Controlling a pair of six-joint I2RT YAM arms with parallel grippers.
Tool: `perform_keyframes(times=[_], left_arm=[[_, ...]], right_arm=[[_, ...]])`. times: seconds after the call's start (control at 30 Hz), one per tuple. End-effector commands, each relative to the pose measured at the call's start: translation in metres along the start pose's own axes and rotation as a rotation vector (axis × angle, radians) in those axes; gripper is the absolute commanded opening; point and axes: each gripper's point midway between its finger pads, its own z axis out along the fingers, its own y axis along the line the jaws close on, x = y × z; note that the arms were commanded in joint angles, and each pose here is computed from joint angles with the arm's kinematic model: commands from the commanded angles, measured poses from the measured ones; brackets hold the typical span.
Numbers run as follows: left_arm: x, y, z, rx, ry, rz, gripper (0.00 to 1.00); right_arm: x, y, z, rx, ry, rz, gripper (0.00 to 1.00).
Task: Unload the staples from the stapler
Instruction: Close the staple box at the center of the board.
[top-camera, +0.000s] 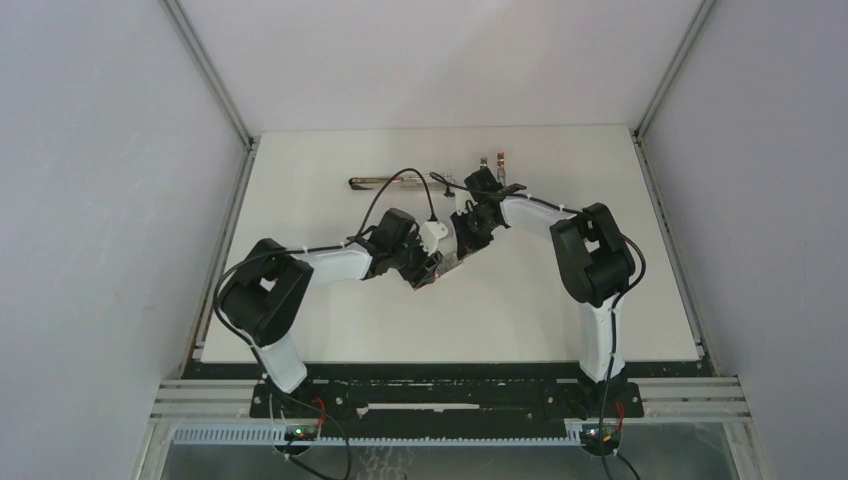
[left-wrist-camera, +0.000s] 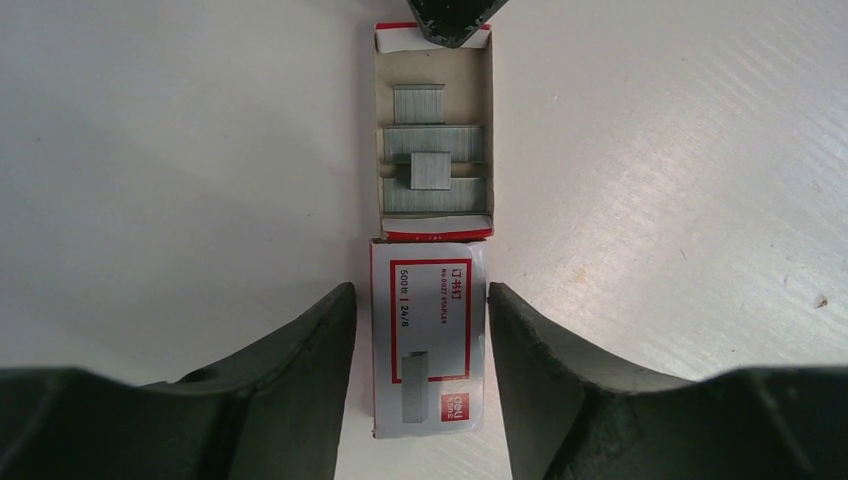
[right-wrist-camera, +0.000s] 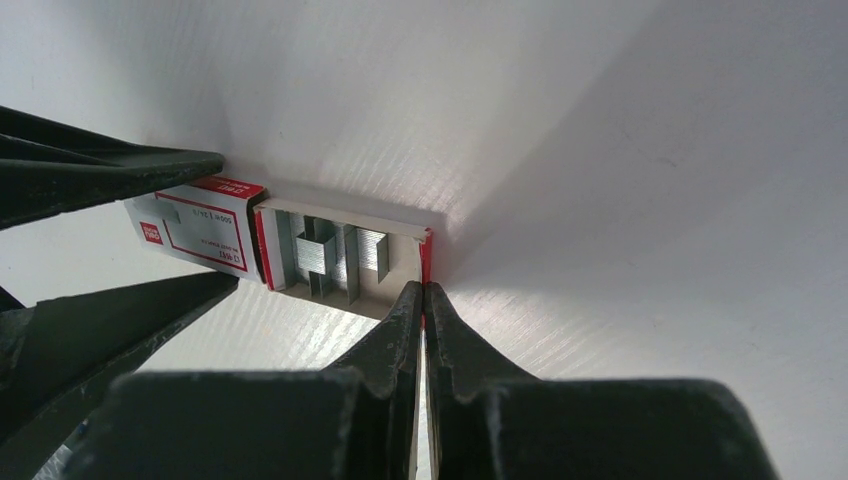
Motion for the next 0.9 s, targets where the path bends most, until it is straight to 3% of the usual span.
perform_keyframes(times=[0.0,0.1,0.17,0.87], left_arm=[[0.006,-0.003,0.001,0.016,0.018,-0.018,0.62],[0.000,0.003,-0.005,-0.010,0.004,-0.023,0.80],[-0.003,0.006,-0.011,-0.025,-0.008,-0.024,0.86],[0.012,0.007,-0.018,-0.043,0.050,-0.068,0.68]], right_arm=[[-0.014,-0.001,-0.001,-0.005,-0.033,0.010,0.00],[-0.012,-0.001,0.000,-0.010,-0.027,0.010,0.00],[-0.013,0.000,-0.001,-0.011,-0.029,0.009,0.00],[-0.018,-0.003,-0.005,0.030,-0.031,-0.002,0.00]])
